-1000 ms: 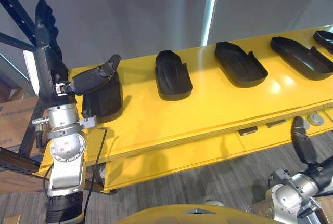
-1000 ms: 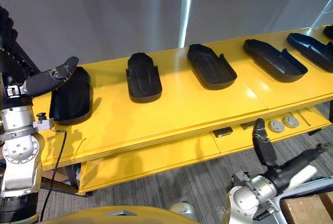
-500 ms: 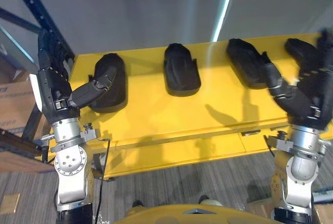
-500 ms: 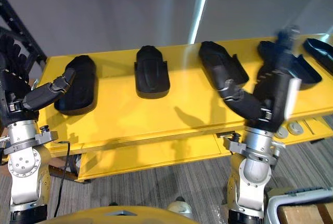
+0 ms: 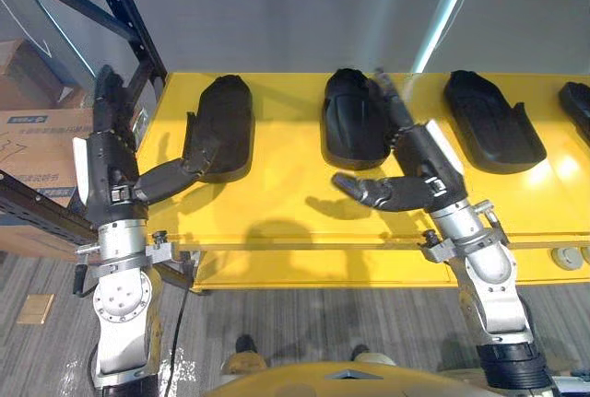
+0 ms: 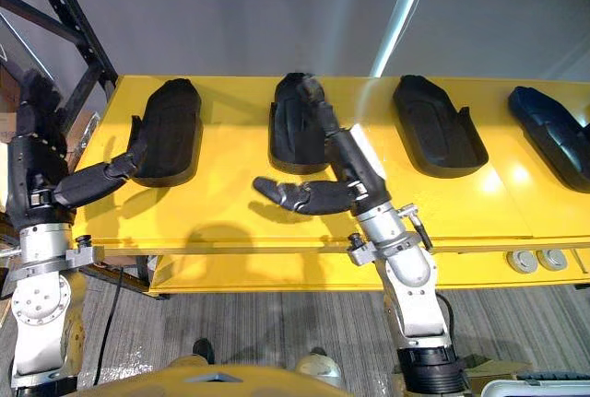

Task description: Walk over and take three plastic housings, then place them on the shelf

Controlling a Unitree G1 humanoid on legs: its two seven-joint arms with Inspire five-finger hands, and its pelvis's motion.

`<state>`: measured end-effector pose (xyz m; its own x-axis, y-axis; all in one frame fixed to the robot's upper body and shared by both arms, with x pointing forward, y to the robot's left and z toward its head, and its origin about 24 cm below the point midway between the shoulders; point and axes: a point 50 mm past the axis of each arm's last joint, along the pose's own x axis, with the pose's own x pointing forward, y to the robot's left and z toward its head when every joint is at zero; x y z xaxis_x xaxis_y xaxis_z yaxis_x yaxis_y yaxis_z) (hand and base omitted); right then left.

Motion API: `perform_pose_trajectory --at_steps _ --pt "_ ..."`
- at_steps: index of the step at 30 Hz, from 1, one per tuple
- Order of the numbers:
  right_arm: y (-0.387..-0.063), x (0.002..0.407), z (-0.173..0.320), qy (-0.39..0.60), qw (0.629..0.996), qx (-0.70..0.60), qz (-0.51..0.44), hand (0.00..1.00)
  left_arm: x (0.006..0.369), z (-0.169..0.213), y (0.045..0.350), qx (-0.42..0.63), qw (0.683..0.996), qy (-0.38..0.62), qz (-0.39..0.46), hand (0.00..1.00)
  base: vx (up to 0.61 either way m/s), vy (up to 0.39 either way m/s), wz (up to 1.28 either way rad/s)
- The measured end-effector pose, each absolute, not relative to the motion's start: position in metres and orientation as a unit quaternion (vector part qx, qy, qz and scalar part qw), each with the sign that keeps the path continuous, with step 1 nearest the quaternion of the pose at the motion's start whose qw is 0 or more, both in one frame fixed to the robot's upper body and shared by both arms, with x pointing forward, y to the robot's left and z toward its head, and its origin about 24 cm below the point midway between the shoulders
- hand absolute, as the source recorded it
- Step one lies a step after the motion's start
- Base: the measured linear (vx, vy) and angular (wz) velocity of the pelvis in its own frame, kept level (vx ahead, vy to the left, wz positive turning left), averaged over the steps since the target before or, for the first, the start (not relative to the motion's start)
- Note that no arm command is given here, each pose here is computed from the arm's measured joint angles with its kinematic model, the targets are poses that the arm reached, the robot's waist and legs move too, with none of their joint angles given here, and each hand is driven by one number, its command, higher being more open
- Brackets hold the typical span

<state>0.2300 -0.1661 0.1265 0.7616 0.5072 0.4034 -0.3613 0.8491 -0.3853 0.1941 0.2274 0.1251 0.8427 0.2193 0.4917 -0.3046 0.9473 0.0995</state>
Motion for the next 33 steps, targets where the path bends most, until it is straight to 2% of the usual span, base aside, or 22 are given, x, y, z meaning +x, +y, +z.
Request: perform_pose_trajectory --at_steps 4,10,21,33 --pt "-0.148 0.242 0.128 -0.252 0.903 -0.171 0.303 1.0 0.197 0.121 0.214 0.081 0.964 -0.233 0.096 1.0 -0.02 -0.01 0.16" --pt "-0.113 0.262 0.116 -0.237 0.884 -0.168 0.367 1.0 0.196 0.113 0.207 0.073 0.971 -0.214 0.08 1.0 -0.04 -0.006 0.16" --pt "-0.08 0.293 0.121 -0.261 0.87 -0.231 0.347 1.0 0.192 0.105 0.197 0.059 0.977 -0.199 0.049 1.0 -0.03 -0.013 0.21" --pt "-0.08 0.319 0.121 -0.256 0.862 -0.295 0.323 1.0 0.179 0.109 0.184 -0.008 0.976 -0.217 -0.03 1.0 -0.03 -0.011 0.17"
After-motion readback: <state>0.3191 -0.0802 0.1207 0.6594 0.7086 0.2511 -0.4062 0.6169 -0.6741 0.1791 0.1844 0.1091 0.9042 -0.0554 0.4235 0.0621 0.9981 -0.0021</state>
